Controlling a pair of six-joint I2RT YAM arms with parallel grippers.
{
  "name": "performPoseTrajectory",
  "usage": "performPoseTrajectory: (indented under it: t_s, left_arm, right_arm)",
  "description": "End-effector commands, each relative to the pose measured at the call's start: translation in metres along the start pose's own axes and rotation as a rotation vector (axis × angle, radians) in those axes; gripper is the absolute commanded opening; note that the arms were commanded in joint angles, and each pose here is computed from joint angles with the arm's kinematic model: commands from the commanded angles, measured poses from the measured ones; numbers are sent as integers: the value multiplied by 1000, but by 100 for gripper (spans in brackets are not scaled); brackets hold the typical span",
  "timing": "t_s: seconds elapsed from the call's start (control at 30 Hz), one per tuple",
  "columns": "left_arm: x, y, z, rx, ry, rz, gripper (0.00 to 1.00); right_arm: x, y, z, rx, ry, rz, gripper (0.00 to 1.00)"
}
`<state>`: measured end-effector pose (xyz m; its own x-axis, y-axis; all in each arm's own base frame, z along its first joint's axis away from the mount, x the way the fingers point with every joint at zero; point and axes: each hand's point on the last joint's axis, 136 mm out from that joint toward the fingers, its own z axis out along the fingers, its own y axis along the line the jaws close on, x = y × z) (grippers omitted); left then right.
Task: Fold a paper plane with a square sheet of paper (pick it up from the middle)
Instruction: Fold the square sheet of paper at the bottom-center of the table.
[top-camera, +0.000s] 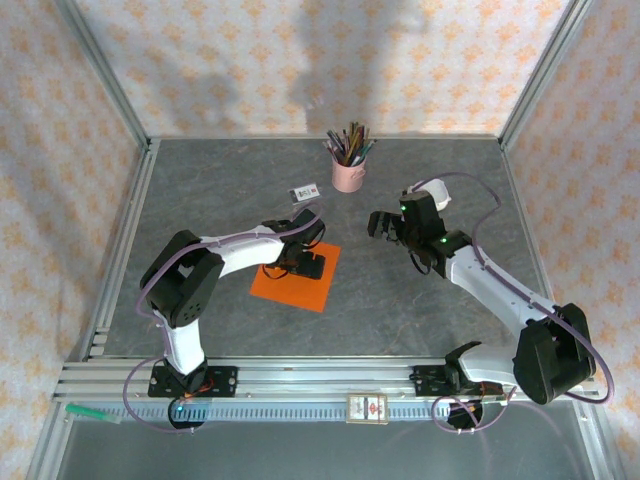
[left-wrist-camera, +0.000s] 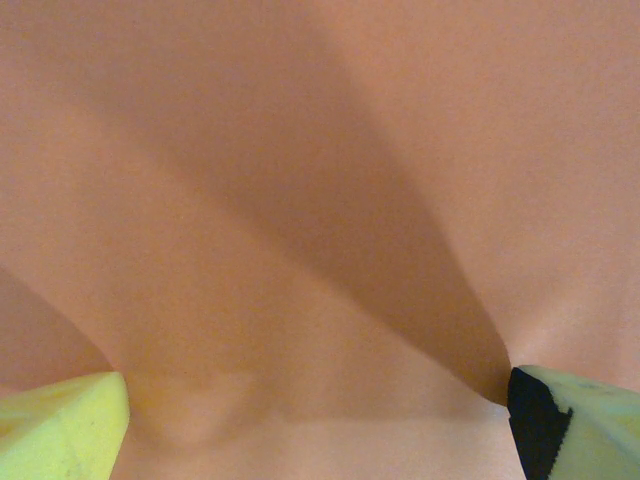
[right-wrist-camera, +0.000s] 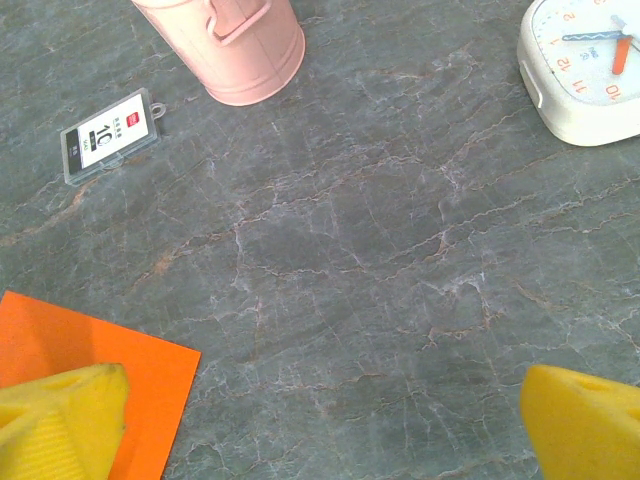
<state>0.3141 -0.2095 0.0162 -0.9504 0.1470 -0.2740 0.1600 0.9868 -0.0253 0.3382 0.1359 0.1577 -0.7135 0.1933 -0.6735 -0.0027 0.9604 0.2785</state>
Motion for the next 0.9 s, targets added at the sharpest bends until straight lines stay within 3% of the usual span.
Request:
performPoseTrajectory:
  t_s: [0.0, 0.53, 0.87]
  left_arm:
    - [23, 7, 13, -32, 74, -2, 94]
    - [3, -1, -8, 3, 3, -40, 97]
    - [29, 8, 17, -31, 72, -36, 95]
  right_arm:
    - [-6, 1, -3, -5, -21, 14, 100]
    - [-2, -1, -3, -1, -16, 14, 100]
    - [2, -5, -4, 10, -16, 14, 100]
